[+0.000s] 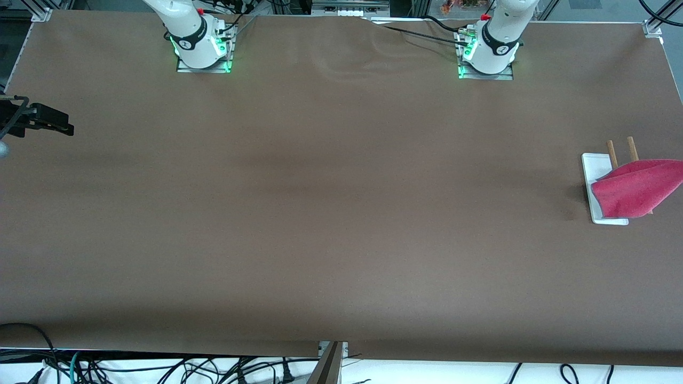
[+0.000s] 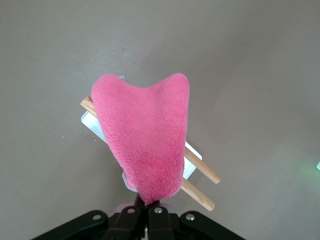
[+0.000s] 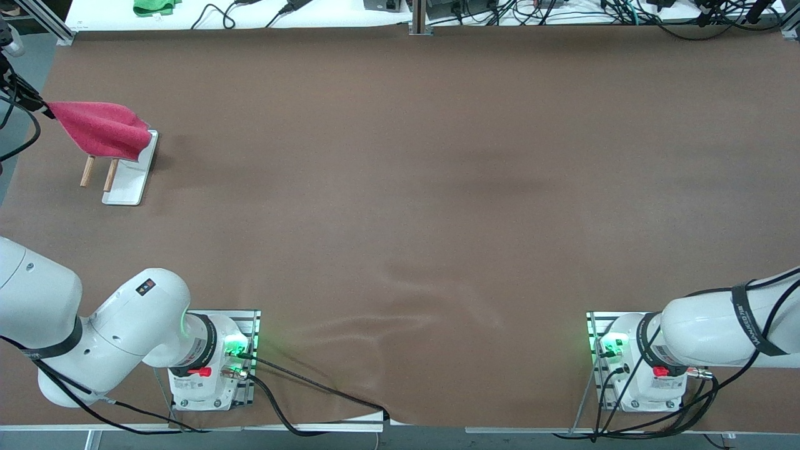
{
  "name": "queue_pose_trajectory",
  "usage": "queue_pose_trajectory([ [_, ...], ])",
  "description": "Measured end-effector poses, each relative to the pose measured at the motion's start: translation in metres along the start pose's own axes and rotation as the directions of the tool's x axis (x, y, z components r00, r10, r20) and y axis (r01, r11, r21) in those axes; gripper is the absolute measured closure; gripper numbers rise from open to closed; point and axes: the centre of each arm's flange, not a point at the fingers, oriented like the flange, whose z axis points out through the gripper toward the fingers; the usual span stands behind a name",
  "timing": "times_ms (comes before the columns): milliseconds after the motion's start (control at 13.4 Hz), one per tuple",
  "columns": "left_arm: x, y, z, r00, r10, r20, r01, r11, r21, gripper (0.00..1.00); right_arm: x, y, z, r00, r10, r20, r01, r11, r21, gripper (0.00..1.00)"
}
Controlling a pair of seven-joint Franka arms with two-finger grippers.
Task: Pass towel and hang on rack
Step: 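Lower the towel over the wooden dowels with the left gripper, then open the left gripper and release the towel onto the dowels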
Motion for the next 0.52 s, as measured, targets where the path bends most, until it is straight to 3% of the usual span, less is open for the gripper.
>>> queue_pose_trajectory([
  [522, -0.024, -0.012, 0.046, 0.996, 0.089, -0.027, -0.091, 0.991, -0.097, 0.97, 0.001, -0.001, 0.002, 1.0, -0.002, 0.004, 0.002, 1.0, 0.0, 0.0],
])
